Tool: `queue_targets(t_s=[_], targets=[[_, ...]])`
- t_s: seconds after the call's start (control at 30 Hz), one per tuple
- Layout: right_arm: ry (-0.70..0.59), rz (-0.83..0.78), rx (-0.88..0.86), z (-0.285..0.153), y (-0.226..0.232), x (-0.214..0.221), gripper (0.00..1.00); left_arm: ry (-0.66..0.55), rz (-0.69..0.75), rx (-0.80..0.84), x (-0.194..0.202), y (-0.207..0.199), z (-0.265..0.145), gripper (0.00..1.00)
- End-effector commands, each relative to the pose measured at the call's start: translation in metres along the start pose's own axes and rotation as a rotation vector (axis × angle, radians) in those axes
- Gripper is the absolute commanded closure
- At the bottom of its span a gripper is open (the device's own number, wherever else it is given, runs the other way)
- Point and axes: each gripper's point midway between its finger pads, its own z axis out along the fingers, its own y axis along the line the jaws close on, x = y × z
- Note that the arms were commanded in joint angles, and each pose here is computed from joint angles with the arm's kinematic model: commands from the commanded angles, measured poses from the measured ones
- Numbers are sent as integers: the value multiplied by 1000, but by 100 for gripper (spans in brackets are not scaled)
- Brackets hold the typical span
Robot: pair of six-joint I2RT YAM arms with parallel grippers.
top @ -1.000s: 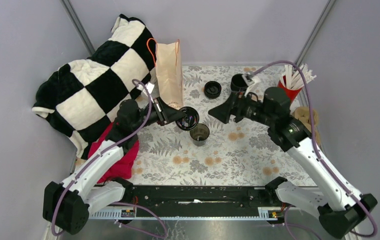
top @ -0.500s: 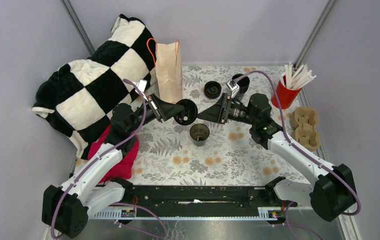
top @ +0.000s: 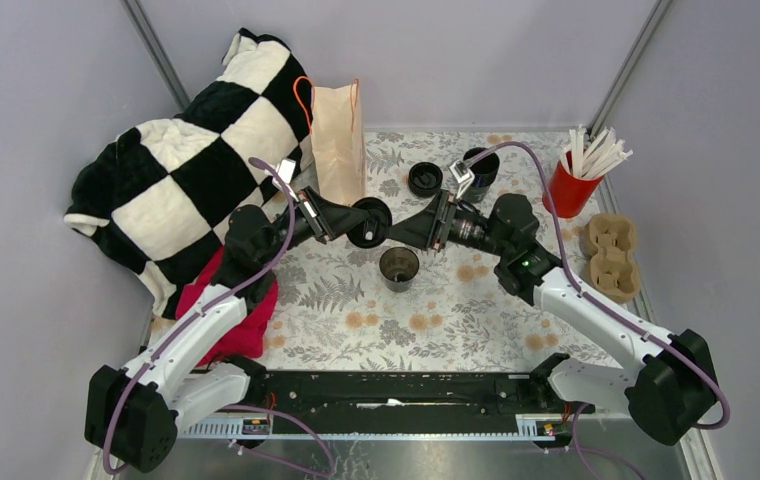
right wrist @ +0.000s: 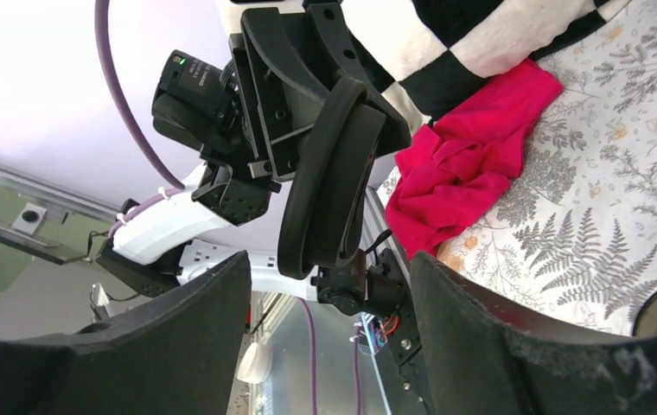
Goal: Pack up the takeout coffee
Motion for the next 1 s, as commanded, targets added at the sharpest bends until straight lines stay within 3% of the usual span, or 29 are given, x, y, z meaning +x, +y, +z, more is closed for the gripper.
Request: queue_targets(t_s=[0.0, 0.1, 0.3, 0.53, 0.67, 0.83, 0.97], targets=[[-28, -99, 0, 14, 17, -4, 29, -42, 32, 9, -11, -9, 1, 84], [-46, -145, 72, 26, 12, -1, 31, -44, 33, -15, -11, -4, 1, 84], [-77, -176, 142, 34, 4, -1, 48, -63, 38, -70, -13, 6, -2, 84], [-131, -181, 223, 39, -11, -5, 60, -63, 34, -89, -14, 8, -2, 81], [-121, -226, 257, 40, -20, -6, 66, -46, 45, -122, -12, 11, -5, 66], [-96, -342, 336, 29, -34, -7, 70, 1, 84, -265, -10, 23, -18, 15], [-54, -481, 384, 18, -38, -9, 72, 55, 152, -393, -10, 34, -33, 7]])
